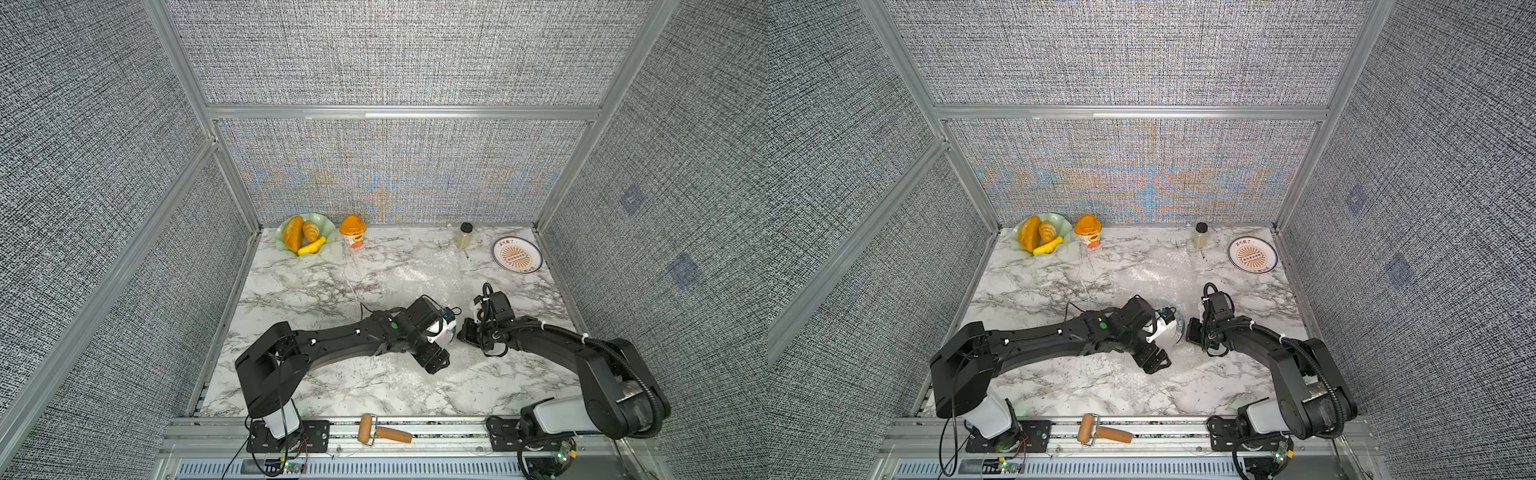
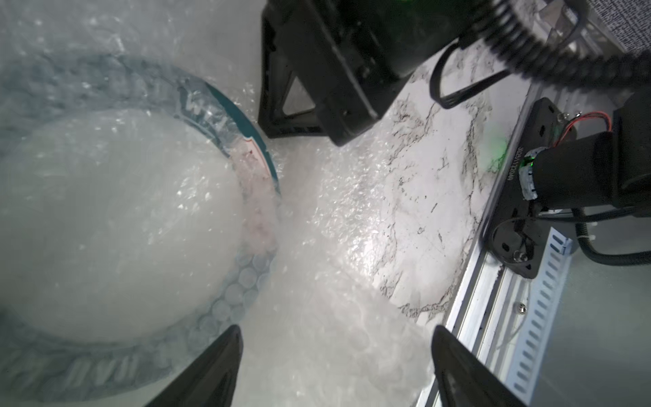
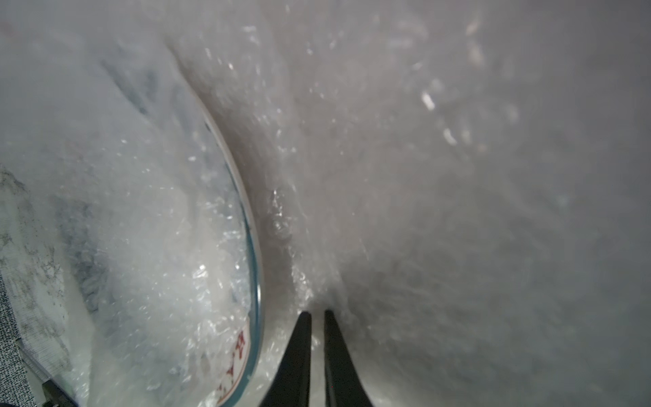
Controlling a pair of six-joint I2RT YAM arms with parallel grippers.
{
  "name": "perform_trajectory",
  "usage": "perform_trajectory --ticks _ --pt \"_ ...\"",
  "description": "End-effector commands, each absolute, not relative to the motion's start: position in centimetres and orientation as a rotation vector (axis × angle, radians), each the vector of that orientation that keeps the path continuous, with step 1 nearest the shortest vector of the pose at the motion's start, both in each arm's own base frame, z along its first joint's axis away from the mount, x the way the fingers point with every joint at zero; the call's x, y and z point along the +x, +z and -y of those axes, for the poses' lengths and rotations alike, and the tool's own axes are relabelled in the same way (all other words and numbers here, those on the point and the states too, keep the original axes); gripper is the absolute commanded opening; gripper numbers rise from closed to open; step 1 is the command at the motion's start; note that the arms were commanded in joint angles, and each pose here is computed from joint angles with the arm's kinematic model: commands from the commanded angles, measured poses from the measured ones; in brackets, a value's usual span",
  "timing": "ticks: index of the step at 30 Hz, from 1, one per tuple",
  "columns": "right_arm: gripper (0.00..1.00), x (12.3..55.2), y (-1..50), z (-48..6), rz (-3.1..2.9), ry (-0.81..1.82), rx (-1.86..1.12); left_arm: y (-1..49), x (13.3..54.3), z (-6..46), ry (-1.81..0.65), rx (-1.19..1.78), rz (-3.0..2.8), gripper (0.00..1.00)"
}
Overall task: Unpack dinner plates from bubble wrap
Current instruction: Unwrap the bubble wrap.
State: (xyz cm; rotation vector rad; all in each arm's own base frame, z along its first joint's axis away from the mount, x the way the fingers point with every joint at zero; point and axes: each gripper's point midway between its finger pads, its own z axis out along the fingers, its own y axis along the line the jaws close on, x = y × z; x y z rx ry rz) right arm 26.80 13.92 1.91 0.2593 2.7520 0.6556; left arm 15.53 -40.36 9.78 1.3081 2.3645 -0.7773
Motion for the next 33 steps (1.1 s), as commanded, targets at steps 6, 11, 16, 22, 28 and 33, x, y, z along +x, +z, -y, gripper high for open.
perform_trajectory --ticks 6,11,16,22,28,33 --pt "0.13 26.4 1.9 -13.8 -2.761 0.660 0.280 7.1 15.7 41.2 -0.546 1.366 -2.386 0.85" --pt "0.13 26.4 1.7 -13.7 -2.766 0.659 0.285 6.9 17.6 40.3 -0.356 1.288 -2.405 0.71" --pt "0.13 26.5 1.8 -13.8 -2.765 0.665 0.281 7.6 19.7 39.3 -0.155 1.174 -2.468 0.17" --pt "0.13 26.5 1.7 -13.7 -2.768 0.666 0.281 11.7 20.4 39.4 -0.266 1.003 -2.403 0.00" --pt "0.13 26.5 1.5 -13.7 -2.773 0.669 0.281 16.5 22.1 36.4 -0.337 0.786 -2.345 0.00" --pt "0.13 26.5 1.4 -13.9 -2.775 0.679 0.283 17.2 24.1 31.7 -0.268 0.589 -2.370 0.00"
